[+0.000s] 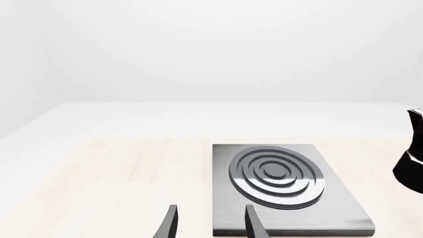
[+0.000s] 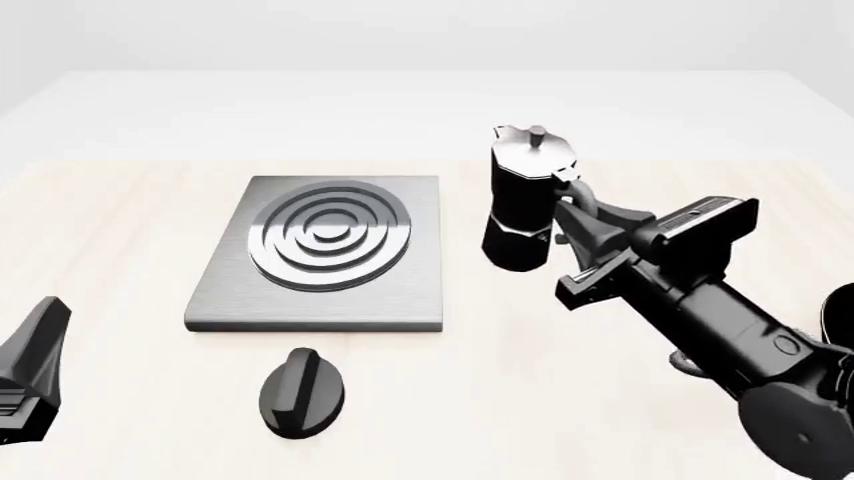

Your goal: Put the moka pot on the stove.

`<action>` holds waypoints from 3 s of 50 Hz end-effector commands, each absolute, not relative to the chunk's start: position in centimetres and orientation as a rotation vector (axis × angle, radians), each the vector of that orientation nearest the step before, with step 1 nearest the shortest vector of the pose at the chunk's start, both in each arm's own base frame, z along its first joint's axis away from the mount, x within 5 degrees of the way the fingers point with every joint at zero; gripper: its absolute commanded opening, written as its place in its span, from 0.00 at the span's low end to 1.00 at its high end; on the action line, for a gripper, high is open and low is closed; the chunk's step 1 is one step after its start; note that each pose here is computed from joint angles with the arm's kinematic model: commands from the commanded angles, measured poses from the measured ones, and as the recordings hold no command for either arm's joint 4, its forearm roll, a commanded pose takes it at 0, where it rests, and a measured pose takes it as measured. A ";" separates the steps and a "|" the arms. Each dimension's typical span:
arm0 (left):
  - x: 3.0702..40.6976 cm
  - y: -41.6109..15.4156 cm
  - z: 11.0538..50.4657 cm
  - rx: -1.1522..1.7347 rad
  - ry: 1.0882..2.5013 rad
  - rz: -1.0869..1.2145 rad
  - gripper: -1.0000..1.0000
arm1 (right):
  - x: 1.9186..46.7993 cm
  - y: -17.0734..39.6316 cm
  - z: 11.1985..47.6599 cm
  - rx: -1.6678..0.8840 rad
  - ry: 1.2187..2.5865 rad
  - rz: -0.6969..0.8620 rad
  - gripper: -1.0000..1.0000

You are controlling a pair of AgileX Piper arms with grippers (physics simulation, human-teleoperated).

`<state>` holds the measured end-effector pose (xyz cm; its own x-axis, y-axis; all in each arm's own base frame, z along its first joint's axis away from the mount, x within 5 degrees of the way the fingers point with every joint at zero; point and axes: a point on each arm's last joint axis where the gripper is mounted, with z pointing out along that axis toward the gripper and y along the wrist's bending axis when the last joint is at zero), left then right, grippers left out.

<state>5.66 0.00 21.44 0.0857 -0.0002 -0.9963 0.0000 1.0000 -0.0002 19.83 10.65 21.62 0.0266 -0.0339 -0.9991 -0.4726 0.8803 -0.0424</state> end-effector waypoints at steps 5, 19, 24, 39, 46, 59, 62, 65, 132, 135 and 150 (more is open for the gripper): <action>5.7 0.0 21.4 0.000 1.485 0.000 1.00 | 20.7 11.8 23.8 -0.422 1.490 0.383 0.00; 5.7 0.0 21.4 0.000 1.485 0.000 1.00 | 22.2 13.5 24.3 -0.439 1.488 0.412 0.00; 5.7 0.0 21.4 0.000 1.485 0.000 1.00 | 22.9 14.1 24.6 -0.439 1.484 0.422 0.00; 5.7 0.0 21.4 0.001 1.485 0.000 1.00 | 24.3 15.8 24.2 -0.438 1.490 0.459 0.00; 5.7 0.0 21.4 0.002 1.485 0.000 1.00 | 25.1 16.4 24.0 -0.440 1.491 0.466 0.00; 5.7 0.0 21.4 0.000 1.485 0.000 1.00 | 25.9 18.0 24.2 -0.452 1.474 0.492 0.00; 5.7 0.0 21.4 0.000 1.485 0.000 1.00 | 26.3 18.5 24.3 -0.455 1.465 0.499 0.00; 5.7 0.0 21.4 0.000 1.485 0.000 1.00 | 26.5 18.9 24.5 -0.458 1.461 0.505 0.00; 5.7 0.0 21.4 0.000 1.485 0.000 1.00 | 32.8 26.3 22.2 -0.494 1.431 0.554 0.00; 5.7 0.0 21.4 0.000 1.485 0.000 1.00 | 32.9 26.6 22.0 -0.498 1.433 0.558 0.00; 5.7 0.0 21.4 0.000 1.485 0.000 1.00 | 32.9 28.2 21.3 -0.517 1.438 0.582 0.00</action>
